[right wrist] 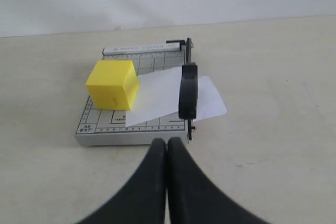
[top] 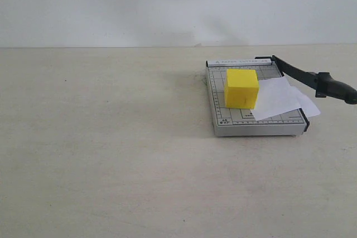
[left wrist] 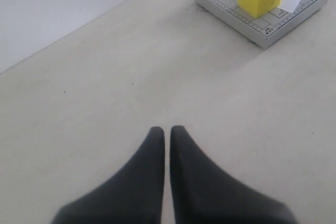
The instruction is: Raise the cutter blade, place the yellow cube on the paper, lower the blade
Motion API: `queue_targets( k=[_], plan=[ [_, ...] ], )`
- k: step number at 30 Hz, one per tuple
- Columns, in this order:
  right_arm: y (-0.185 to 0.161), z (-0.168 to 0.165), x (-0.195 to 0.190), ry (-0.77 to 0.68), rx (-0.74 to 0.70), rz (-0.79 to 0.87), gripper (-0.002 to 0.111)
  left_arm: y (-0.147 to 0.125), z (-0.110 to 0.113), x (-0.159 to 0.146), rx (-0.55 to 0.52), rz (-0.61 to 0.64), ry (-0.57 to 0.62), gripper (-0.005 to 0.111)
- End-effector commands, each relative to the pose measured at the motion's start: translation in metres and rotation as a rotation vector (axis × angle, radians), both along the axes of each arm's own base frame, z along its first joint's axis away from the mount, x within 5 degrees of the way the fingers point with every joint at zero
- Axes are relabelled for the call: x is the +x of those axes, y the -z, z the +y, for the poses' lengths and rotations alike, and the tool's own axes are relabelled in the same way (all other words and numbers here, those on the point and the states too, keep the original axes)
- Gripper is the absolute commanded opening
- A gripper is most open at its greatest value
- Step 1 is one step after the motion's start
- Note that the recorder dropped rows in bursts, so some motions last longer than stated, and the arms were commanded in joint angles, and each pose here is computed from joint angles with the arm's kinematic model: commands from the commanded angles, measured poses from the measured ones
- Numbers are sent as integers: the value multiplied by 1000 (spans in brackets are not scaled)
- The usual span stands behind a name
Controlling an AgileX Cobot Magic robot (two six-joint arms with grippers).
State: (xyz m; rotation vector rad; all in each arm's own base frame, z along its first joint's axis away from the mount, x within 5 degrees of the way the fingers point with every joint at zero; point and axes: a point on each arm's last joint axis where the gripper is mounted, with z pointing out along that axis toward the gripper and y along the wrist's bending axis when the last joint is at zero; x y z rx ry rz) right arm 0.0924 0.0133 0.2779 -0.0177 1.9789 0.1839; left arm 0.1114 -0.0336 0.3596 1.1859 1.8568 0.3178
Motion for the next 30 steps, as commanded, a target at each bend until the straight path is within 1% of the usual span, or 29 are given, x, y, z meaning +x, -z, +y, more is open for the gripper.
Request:
queue_targets(
  k=[1,4,9,15,30],
  plan=[
    [10,2,-1,-5,44,20,0,17,3,-9,-26,-18,-19,4],
    [7,2,0,1,67,-7,0,24,4,-13,-30,-25,-20,4],
    [6,3,0,4,84,-20,0,28,5,-16,-44,-35,-26,4],
    [6,3,0,4,84,-22,0,26,5,-15,-51,-55,-25,4],
    [6,2,0,4,82,-22,0,26,5,-15,-54,-54,-27,4]
  ],
)
